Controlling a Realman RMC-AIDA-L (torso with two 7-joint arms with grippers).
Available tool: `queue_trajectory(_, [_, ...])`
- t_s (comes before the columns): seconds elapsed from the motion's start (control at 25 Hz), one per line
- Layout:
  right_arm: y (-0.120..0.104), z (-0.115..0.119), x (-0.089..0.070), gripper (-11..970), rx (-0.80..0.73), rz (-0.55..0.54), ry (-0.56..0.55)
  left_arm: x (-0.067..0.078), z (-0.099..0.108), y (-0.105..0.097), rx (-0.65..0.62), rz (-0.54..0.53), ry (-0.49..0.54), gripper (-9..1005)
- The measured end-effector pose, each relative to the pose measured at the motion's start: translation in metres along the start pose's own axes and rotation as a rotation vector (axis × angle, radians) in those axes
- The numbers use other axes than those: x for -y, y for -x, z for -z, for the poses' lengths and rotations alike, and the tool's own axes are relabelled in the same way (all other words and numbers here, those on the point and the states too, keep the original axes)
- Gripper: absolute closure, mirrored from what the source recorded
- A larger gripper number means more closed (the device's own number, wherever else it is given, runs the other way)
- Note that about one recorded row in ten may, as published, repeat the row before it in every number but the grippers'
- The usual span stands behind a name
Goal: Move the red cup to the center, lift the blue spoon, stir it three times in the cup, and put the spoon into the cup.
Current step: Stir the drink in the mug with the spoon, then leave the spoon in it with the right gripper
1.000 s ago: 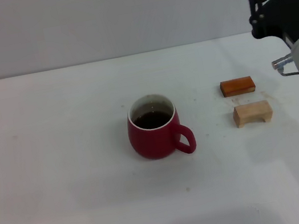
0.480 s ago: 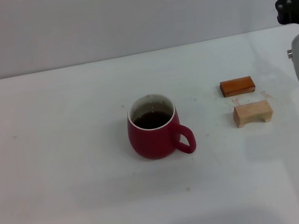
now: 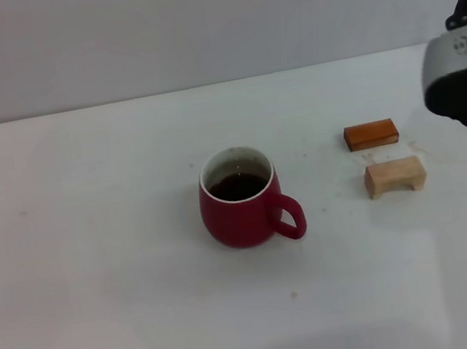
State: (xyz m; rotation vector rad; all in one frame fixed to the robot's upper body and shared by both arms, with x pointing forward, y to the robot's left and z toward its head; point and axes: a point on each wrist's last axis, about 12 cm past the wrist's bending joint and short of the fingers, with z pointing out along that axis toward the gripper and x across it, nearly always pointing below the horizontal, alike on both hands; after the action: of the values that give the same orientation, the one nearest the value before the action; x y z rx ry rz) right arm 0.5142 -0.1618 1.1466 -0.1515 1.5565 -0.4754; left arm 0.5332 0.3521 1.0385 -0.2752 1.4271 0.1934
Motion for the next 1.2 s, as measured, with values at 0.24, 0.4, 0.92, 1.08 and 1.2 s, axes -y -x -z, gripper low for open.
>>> queue_trajectory(0.24, [0.010,0.001,-0.007,801,-0.040,0.079,0.047,0.000,0.000,0.000,0.001,0.001,-0.001,137])
queue_trajectory(0.4, [0.012,0.003,-0.009,801,-0.031,0.082,0.060,-0.001,0.000,0.000,-0.001,-0.001,0.003,137])
queue_trajectory(0.92, [-0.009,0.016,-0.001,801,0.135,-0.109,0.082,-0.004,0.002,-0.001,-0.002,0.005,0.009,137])
queue_trajectory(1.08, [-0.024,0.022,0.016,801,0.266,-0.298,0.093,-0.003,0.002,-0.001,-0.002,0.008,0.008,137])
queue_trajectory(1.2, [-0.028,0.023,0.022,801,0.290,-0.374,0.115,-0.003,0.001,0.000,0.000,0.010,0.007,137])
